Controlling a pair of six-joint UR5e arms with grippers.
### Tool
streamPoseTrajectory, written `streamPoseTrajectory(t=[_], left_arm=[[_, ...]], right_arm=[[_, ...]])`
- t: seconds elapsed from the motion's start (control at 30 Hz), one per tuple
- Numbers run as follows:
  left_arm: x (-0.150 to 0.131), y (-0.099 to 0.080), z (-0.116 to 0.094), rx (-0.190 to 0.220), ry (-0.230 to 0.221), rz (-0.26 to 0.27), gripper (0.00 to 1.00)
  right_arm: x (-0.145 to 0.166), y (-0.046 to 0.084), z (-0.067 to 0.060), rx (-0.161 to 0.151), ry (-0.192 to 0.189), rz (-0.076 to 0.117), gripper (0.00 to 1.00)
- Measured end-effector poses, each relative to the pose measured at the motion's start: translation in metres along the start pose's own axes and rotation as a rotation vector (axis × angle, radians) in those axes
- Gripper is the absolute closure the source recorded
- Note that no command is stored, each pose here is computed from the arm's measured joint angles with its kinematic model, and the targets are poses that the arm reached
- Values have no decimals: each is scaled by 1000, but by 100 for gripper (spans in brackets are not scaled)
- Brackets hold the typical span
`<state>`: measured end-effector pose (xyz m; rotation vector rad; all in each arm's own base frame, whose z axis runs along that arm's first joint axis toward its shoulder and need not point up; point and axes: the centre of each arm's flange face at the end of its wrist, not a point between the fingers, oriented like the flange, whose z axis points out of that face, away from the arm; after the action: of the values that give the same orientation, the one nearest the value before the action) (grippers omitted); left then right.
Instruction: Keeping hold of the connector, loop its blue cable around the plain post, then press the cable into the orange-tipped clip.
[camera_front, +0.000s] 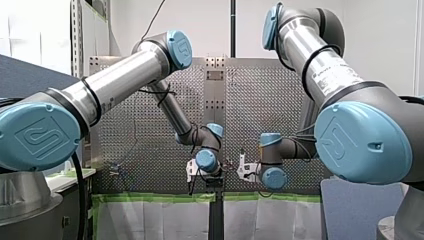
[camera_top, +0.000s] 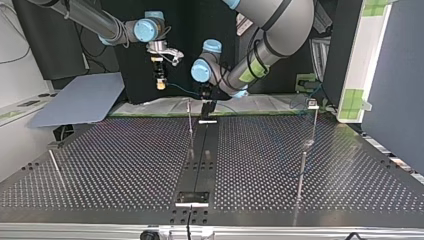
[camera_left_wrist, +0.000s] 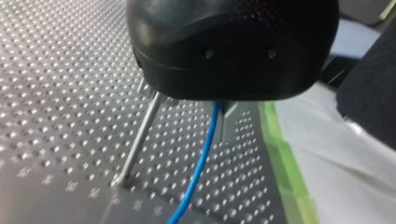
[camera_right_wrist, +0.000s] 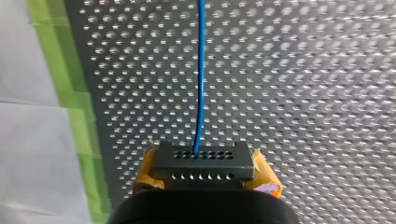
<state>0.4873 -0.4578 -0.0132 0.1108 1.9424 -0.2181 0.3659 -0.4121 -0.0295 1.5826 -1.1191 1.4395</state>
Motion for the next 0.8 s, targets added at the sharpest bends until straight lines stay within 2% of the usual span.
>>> streamPoseTrajectory(t=[0.17,0.37,0.6,0.8], left_arm=[[-4,0,4,-11,-48,-6,100],[-6,-2,6,-31,-94,12,100],[6,3,12,-44,-88,26,100],[12,2,19,-27,-104,22,100]], right_arm=[[-13,2,7,-7,-33,-4,100],[-13,5,13,-11,-20,2,100],[-7,6,25,-14,3,9,100],[-2,11,33,-21,17,9,100]])
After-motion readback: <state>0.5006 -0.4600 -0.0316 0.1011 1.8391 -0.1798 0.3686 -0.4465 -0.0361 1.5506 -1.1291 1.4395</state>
